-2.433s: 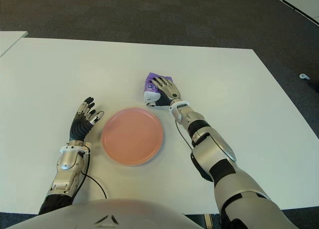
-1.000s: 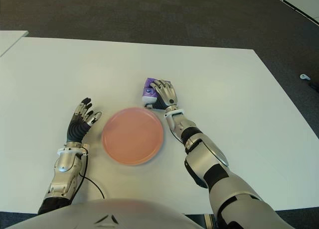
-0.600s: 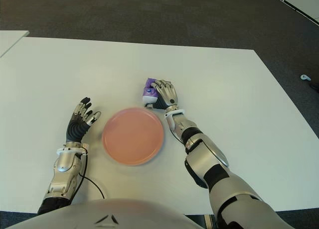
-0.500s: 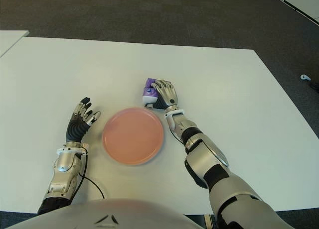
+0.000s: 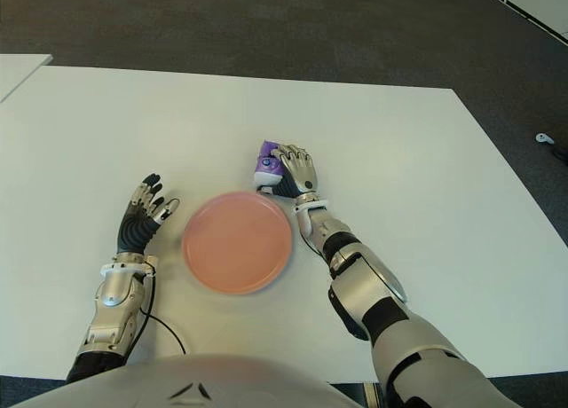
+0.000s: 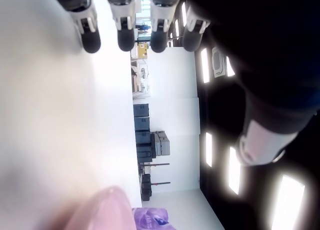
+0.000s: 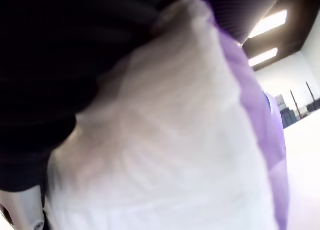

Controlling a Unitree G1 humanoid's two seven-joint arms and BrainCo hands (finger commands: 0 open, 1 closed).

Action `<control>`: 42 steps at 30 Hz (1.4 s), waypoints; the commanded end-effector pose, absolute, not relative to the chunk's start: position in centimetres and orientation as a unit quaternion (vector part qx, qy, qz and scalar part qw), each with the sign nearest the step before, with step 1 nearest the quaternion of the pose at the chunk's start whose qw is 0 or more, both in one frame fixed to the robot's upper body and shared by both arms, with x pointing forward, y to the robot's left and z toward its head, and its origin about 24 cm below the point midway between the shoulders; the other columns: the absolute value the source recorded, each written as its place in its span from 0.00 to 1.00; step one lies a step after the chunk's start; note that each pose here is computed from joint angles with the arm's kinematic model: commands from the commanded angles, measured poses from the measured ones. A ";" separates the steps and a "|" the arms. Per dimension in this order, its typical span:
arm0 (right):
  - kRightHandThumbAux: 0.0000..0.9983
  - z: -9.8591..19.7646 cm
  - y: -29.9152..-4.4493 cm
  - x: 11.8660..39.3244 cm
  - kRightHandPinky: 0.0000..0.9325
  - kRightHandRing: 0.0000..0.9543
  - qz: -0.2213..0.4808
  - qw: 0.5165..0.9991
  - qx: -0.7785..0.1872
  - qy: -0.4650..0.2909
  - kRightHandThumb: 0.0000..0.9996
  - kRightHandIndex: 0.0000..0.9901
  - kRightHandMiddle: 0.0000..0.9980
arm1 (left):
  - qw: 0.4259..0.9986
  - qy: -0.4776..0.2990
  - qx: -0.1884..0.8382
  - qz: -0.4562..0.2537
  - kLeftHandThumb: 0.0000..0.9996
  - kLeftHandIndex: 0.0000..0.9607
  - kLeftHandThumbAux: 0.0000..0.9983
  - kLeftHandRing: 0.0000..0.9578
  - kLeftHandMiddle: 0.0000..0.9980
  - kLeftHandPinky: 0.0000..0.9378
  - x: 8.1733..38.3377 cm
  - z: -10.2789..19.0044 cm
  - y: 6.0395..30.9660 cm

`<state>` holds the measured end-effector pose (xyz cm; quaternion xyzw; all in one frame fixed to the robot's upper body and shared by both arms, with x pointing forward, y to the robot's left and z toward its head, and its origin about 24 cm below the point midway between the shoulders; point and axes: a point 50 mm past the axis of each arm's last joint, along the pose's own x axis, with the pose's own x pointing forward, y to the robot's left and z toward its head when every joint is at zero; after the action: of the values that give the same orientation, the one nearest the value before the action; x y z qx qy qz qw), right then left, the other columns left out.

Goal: Put the tissue paper into the plate.

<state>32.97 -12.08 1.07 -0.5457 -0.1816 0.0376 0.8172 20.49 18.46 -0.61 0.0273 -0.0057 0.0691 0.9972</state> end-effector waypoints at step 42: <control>0.68 18.2 -8.9 30.4 0.89 0.91 0.085 0.886 -0.227 -0.394 0.86 0.40 0.54 | 0.997 0.002 0.027 0.068 0.00 0.00 0.63 0.00 0.00 0.00 20.4 -0.7 18.4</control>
<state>31.04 -9.10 18.79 -0.2369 -0.4057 0.0716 0.8799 20.54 18.48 -0.42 0.0267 -0.0096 0.0702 0.9971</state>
